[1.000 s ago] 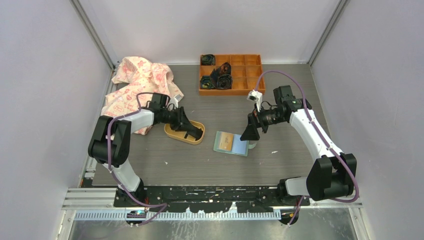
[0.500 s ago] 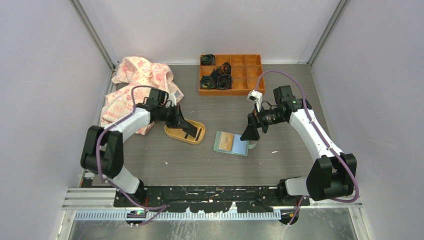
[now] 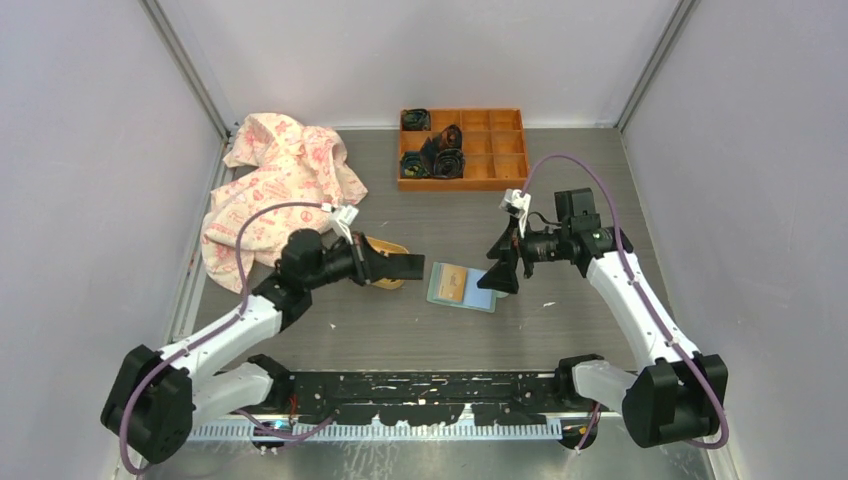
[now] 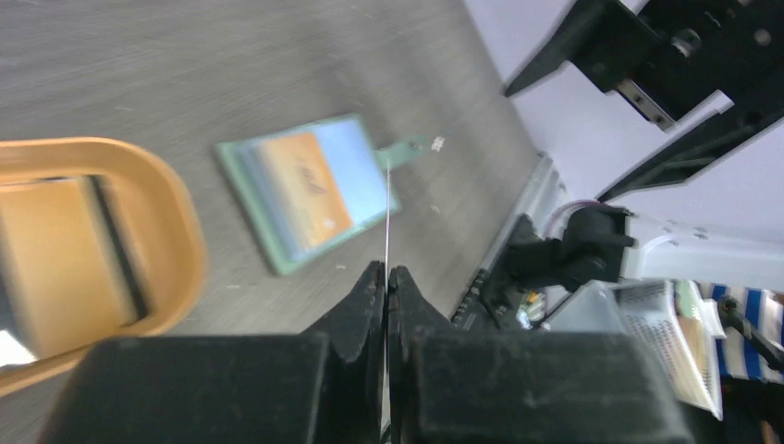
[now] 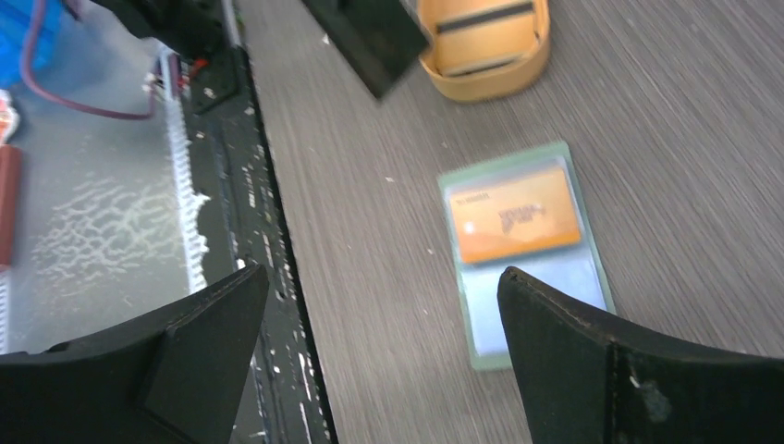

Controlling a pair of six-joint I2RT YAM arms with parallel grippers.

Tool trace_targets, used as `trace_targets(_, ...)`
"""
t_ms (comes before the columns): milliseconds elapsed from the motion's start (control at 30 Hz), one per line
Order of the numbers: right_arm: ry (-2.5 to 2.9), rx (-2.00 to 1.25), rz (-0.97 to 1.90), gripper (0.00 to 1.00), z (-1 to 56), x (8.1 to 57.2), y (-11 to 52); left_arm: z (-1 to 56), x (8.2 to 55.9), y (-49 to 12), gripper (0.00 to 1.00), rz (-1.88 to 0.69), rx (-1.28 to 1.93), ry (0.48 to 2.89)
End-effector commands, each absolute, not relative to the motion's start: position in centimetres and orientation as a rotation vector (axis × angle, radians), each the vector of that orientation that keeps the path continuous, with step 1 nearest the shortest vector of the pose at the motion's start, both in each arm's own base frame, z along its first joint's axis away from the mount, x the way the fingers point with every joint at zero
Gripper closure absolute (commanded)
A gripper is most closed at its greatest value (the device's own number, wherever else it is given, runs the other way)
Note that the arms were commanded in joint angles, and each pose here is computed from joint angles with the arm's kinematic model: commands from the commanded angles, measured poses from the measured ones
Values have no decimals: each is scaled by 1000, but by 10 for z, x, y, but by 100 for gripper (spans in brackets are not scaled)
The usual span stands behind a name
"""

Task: Put the credit cards into the card holder
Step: Pick up the credit card from the storage box.

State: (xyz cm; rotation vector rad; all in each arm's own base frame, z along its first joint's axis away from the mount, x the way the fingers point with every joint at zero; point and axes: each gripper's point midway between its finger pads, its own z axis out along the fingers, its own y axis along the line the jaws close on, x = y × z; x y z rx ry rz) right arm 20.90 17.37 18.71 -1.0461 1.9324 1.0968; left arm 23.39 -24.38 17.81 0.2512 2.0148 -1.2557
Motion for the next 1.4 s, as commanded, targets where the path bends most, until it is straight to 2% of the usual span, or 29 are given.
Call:
trace_targets(0, 1762, -1039, 1290, 0, 229, 204, 199, 267, 237, -283, 100, -1387, 165, 1553)
trace_targets(300, 1832, -897, 1447, 1, 236, 210, 230, 298, 237, -323, 100, -1517, 59, 1319)
trace_targets(533, 1853, -811, 1514, 11, 242, 215, 236, 300, 236, -326, 100, -1526, 56, 1310)
trace_targets(700, 1865, -768, 1545, 14, 247, 219, 239, 304, 232, -326, 100, -1559, 55, 1297)
trace_targets(867, 1827, -714, 1616, 23, 263, 222, 243, 305, 228, -329, 100, -1615, 51, 1286)
trace_targets(933, 1827, -697, 1632, 28, 265, 223, 244, 305, 227, -328, 100, -1628, 44, 1273)
trace_targets(1000, 1831, -683, 1641, 38, 266, 224, 244, 305, 227, -328, 100, -1633, 45, 1269)
trace_targets(1067, 1829, -676, 1651, 52, 267, 224, 244, 302, 227, -329, 100, -1631, 48, 1276)
trace_targets(1167, 1826, -675, 1652, 80, 268, 224, 244, 301, 226, -329, 100, -1629, 55, 1279)
trace_targets(1267, 1829, -681, 1647, 95, 266, 225, 244, 299, 225, -328, 99, -1618, 69, 1281)
trace_targets(1300, 1827, -702, 1634, 97, 264, 225, 243, 298, 224, -327, 95, -1607, 78, 1281)
trace_targets(1367, 1824, -763, 1608, 99, 260, 221, 242, 292, 223, -322, 74, -1568, 96, 1305)
